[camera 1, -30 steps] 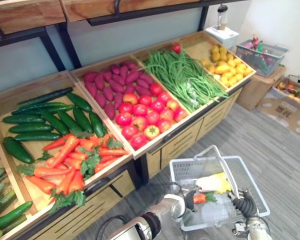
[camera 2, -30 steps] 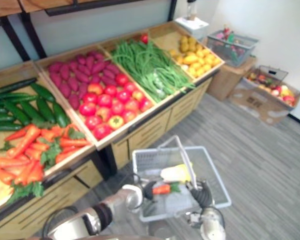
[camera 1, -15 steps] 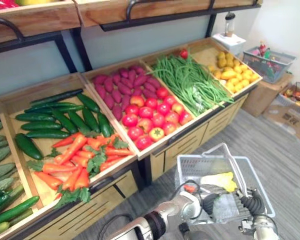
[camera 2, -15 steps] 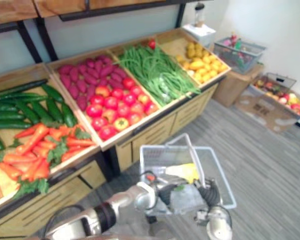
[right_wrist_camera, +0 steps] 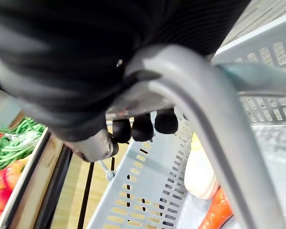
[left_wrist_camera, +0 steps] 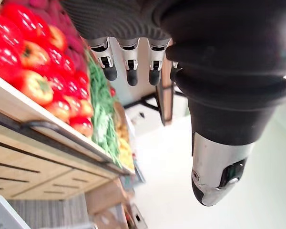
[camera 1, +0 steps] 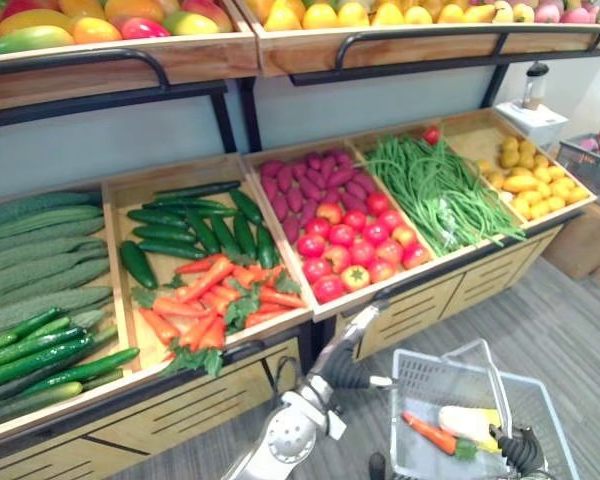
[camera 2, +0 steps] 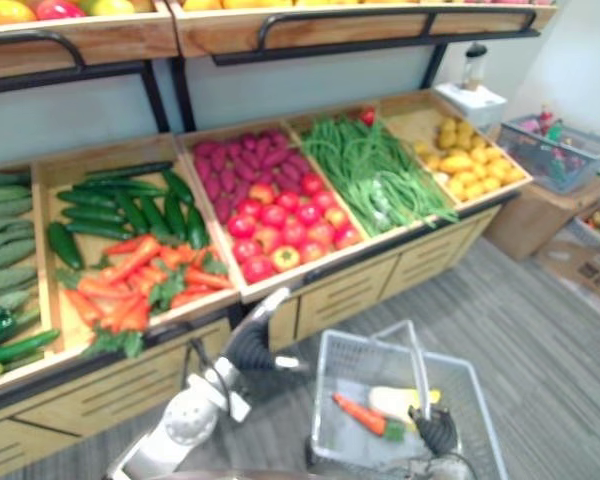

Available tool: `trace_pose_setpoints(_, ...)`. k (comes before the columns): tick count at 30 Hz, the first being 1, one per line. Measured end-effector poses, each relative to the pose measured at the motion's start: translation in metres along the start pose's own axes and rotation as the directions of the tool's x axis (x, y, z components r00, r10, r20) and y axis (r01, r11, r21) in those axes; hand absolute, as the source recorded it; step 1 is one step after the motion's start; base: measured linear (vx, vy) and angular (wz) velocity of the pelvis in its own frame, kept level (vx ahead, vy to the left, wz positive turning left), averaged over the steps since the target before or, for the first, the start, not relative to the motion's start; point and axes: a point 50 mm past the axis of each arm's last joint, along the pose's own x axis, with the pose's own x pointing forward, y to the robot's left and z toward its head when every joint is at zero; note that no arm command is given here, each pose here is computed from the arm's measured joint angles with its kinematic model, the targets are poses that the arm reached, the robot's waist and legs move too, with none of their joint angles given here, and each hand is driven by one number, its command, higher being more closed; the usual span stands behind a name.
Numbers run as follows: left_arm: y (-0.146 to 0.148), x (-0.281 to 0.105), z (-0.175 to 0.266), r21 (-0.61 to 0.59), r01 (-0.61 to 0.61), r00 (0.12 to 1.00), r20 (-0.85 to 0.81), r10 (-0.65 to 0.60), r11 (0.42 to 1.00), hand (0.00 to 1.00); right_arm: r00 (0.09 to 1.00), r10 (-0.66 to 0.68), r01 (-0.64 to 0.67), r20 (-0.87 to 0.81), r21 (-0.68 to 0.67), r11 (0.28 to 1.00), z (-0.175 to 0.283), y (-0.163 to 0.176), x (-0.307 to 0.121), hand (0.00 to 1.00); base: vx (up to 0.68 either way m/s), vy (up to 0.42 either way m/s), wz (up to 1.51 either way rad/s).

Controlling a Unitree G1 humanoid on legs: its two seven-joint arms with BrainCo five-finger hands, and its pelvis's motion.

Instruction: Pick vegetable in the basket

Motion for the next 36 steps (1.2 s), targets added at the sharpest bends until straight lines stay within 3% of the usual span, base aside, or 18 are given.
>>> trace_pose_setpoints(3,0.023,-0.021,-0.029,0.03,-0.163,0.976,-0.139,0.166,0.986,0.0,0.999,-0.005,0.005,-0.05,-0.006,1.0,-0.011,0.001,-0.002,1.0,-0.01,-0.02,0.21)
trace_pose_setpoints(6,0.036,-0.053,-0.07,0.11,-0.249,0.901,-0.339,0.272,0.962,0.0,0.996,-0.013,0.011,-0.087,-0.013,1.0,-0.02,0.001,-0.003,1.0,0.0,-0.026,0.28)
trace_pose_setpoints(10,0.038,-0.114,-0.125,0.196,-0.301,0.686,-0.635,0.355,0.933,0.0,0.988,-0.038,0.037,-0.147,-0.01,0.999,-0.034,-0.004,-0.007,1.0,0.0,-0.017,0.27)
trace_pose_setpoints(12,0.038,-0.157,-0.15,0.297,-0.317,0.489,-0.763,0.423,0.901,0.0,0.981,-0.059,0.058,-0.184,-0.008,0.998,-0.042,-0.006,-0.009,1.0,-0.02,-0.03,0.27)
trace_pose_setpoints(14,0.039,-0.189,-0.161,0.405,-0.309,0.318,-0.808,0.495,0.861,0.0,0.977,-0.082,0.082,-0.198,-0.004,0.997,-0.045,-0.006,-0.009,1.0,-0.01,-0.021,0.22)
trace_pose_setpoints(16,0.038,-0.204,-0.165,0.466,-0.271,0.241,-0.815,0.528,0.843,0.0,0.975,-0.097,0.099,-0.202,-0.002,0.995,-0.048,-0.007,-0.01,1.0,0.0,-0.017,0.08)
trace_pose_setpoints(24,0.017,-0.237,-0.174,0.444,-0.187,0.03,-0.889,0.457,0.876,0.0,0.97,-0.118,0.121,-0.213,0.002,0.993,-0.048,-0.005,-0.007,1.0,-0.01,-0.017,0.05)
trace_pose_setpoints(29,0.011,-0.253,-0.178,0.381,-0.242,-0.105,-0.924,0.367,0.892,0.0,0.971,-0.111,0.114,-0.212,0.005,0.993,-0.042,-0.001,-0.001,1.0,-0.04,-0.026,-0.13)
trace_pose_setpoints(36,-0.002,-0.246,-0.181,0.265,-0.321,-0.107,-0.964,0.244,0.909,0.0,0.966,-0.1,0.102,-0.24,-0.001,0.995,-0.044,-0.001,0.0,1.0,0.0,-0.016,-0.11)
